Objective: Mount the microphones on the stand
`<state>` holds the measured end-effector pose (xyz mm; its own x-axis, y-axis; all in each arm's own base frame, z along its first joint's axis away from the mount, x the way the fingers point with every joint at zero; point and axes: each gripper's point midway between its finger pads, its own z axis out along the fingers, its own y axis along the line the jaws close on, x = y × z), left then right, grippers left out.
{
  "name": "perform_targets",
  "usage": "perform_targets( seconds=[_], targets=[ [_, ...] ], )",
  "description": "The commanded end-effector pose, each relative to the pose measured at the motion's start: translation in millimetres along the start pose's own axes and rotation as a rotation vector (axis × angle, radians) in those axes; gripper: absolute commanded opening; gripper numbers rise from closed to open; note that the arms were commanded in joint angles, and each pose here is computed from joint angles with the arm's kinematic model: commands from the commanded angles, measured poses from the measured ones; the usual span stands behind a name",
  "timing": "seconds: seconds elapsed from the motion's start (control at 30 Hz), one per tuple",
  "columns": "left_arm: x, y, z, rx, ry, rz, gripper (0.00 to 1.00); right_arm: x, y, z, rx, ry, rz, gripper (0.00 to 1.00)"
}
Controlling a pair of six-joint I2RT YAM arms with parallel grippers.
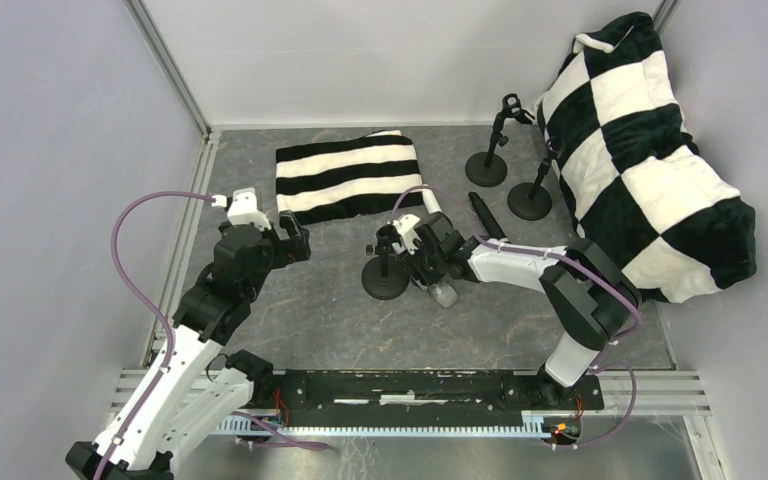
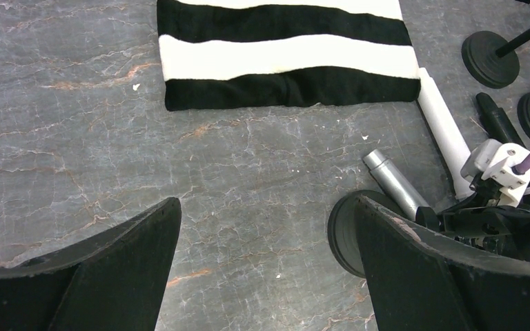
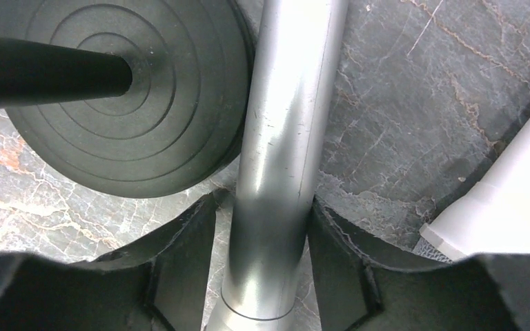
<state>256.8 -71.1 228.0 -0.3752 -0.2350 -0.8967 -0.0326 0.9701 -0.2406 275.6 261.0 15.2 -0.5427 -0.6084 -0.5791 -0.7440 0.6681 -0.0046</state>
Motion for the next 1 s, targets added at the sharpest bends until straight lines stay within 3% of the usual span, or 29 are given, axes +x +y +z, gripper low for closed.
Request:
perform_targets(
  seconds=[0.0,0.17,0.37,0.53,0.8,0.97],
  targets=[
    [-10,1,0,-0.003,-0.036,0.008,1.00,43,-12,7,0.071,0.114,-0.001,0.51],
    [-10,2,0,-0.009,-0.034,0.007,1.00,28,-13,-5,0.093,0.005,0.023,0.36],
    [-11,-1,-3,0.006,-0.037,0.001,1.00,-41,-11,-47,0.075,-0.261,0.018,0.17],
    [-18,-1,-12,0.024,-0.076,-0.022,1.00,-80,-18,-84,0.115,-0.378,0.021,0.01],
    [-51,-31,-28,0.163,-0.126,-0.063,1.00,-105,-45,-162,0.290,-0.547,0.008,0.00],
    [-84,-61,-39,0.284,-0.131,-0.011,1.00,-132,-42,-224,0.306,-0.747,-0.056,0.00]
  ],
)
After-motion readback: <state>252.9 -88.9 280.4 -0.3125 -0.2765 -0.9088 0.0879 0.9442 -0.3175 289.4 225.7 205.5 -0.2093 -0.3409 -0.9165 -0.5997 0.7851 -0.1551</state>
